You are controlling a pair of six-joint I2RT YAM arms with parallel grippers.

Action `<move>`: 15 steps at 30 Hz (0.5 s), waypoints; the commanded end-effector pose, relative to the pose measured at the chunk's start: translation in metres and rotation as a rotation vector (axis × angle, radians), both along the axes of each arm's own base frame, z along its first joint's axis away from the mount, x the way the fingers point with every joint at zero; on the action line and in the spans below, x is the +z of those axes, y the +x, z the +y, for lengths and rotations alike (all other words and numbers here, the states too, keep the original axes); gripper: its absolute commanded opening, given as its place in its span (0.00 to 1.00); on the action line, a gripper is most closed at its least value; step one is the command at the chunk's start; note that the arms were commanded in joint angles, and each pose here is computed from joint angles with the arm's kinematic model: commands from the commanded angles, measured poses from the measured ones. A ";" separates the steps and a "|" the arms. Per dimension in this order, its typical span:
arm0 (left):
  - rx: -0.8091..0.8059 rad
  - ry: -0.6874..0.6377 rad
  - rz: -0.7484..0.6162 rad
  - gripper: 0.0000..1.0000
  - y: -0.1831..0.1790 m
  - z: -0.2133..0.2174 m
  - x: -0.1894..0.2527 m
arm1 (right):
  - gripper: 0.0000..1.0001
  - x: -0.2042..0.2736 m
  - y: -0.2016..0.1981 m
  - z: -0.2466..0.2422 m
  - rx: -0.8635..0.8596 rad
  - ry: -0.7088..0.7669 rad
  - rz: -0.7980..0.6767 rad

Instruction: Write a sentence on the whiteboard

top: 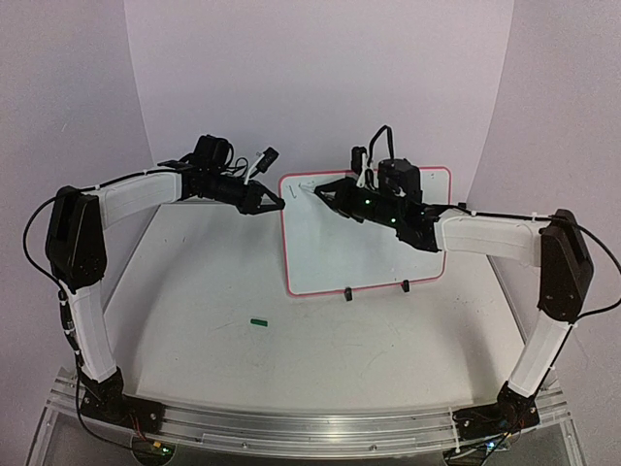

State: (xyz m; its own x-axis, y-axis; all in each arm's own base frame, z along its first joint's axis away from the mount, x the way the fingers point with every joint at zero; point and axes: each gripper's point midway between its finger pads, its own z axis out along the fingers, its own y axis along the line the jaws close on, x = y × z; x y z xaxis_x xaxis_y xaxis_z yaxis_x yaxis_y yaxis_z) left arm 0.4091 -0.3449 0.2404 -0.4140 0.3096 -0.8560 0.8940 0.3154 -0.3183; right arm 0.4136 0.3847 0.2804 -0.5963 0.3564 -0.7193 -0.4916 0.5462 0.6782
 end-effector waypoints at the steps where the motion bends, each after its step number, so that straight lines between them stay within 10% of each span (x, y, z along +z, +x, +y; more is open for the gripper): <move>1: -0.016 0.027 -0.018 0.00 -0.013 -0.003 0.002 | 0.00 -0.010 0.005 0.003 0.013 -0.004 0.025; 15: -0.012 0.031 -0.020 0.00 -0.012 -0.003 0.002 | 0.00 -0.021 0.000 0.007 0.044 -0.009 0.054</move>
